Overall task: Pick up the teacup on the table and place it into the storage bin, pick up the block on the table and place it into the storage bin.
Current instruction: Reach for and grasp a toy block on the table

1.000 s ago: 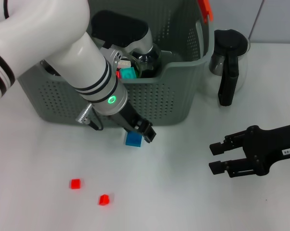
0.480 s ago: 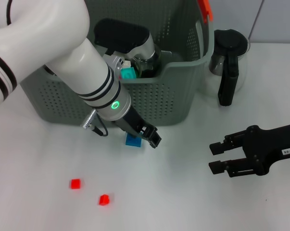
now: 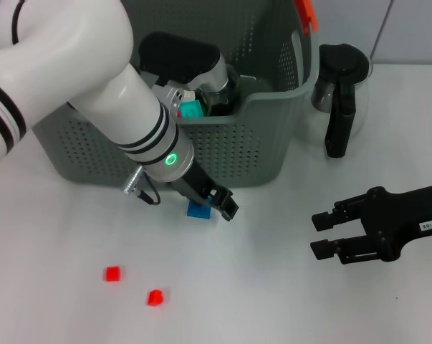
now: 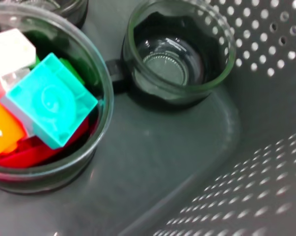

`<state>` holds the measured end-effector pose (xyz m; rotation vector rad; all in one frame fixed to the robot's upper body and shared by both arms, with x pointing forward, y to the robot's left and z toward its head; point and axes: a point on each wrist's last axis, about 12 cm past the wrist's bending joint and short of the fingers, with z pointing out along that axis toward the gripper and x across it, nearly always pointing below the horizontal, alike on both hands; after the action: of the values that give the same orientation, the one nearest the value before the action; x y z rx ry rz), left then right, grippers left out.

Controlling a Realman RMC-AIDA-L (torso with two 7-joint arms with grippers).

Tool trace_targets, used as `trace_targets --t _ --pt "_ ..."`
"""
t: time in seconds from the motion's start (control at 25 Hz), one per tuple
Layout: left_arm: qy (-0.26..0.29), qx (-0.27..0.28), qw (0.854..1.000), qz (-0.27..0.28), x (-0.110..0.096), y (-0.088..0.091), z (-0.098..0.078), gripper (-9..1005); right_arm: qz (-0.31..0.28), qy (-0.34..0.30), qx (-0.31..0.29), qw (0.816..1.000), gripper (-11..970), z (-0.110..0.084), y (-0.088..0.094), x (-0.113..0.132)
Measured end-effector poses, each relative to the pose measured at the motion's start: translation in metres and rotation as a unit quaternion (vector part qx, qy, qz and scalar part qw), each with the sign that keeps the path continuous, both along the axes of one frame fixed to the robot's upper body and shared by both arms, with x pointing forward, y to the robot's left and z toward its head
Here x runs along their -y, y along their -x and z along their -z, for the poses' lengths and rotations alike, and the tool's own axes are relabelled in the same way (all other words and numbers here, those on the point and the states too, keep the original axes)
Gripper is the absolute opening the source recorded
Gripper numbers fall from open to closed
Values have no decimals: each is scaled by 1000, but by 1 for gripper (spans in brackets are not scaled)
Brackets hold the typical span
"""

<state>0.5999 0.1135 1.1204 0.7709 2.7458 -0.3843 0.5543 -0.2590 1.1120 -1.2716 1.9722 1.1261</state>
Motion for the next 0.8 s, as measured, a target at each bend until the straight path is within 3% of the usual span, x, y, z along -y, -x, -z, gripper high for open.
trace_targets --t 0.8 --pt "-10 -21 1000 1 -5 4 3 588 1 -1 -1 1000 562 0 0 1"
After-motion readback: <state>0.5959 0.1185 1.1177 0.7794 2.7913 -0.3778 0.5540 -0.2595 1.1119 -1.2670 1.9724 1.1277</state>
